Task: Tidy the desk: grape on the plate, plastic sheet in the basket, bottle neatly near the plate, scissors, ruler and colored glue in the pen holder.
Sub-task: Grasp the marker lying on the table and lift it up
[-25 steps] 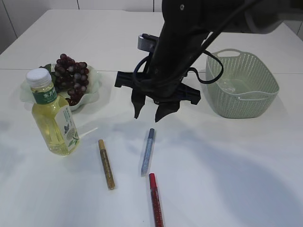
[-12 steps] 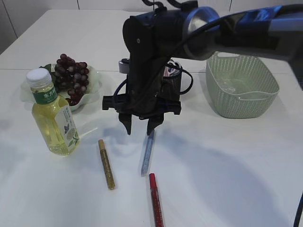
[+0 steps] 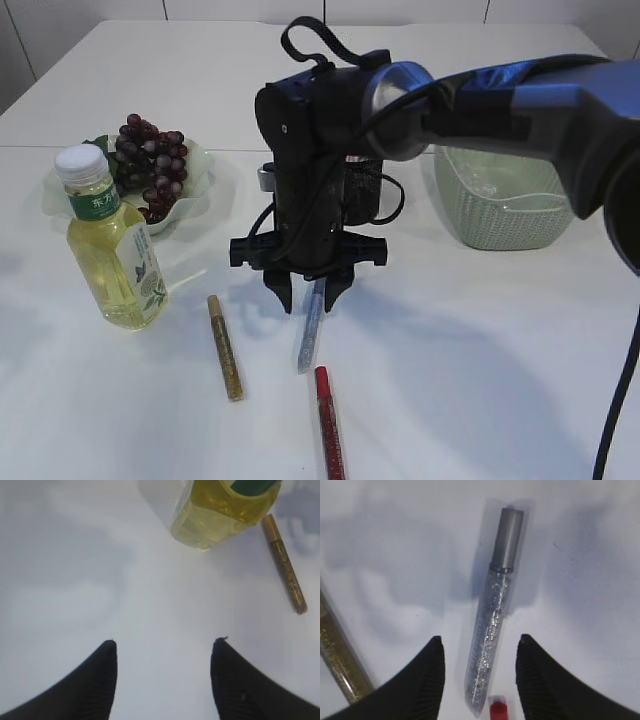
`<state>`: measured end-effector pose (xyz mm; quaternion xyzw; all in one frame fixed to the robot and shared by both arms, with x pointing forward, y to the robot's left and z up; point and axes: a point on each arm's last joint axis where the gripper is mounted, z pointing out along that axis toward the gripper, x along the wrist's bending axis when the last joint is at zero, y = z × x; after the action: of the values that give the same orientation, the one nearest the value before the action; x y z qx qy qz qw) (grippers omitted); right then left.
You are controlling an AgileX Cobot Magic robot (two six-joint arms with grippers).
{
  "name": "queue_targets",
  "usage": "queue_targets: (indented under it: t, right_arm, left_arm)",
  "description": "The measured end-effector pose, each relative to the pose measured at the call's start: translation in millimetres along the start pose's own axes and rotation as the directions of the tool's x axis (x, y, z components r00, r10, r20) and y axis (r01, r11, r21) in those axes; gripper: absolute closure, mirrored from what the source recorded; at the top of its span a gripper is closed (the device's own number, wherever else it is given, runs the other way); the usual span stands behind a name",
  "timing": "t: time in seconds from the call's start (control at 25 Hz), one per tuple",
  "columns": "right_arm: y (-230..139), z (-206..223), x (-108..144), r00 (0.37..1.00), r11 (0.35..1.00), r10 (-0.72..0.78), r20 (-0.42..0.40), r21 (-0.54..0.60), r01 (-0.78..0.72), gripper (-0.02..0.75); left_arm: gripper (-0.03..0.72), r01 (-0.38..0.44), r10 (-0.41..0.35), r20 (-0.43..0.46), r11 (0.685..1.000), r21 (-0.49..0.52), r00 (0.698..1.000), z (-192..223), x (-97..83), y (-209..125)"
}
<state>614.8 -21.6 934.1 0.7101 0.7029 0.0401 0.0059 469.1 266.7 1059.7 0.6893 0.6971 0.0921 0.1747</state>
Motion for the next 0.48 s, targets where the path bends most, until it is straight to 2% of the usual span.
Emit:
queue_targets:
  t: [0.48]
  right_arm:
    - [1.4,6.9,-1.0,1.000,1.000,-0.008,0.019,-0.004,0.008,0.361]
  left_arm:
    - [0.253,-0.001,0.001,-0.001,1.000,-0.002,1.000,0.0,0.1,0.2]
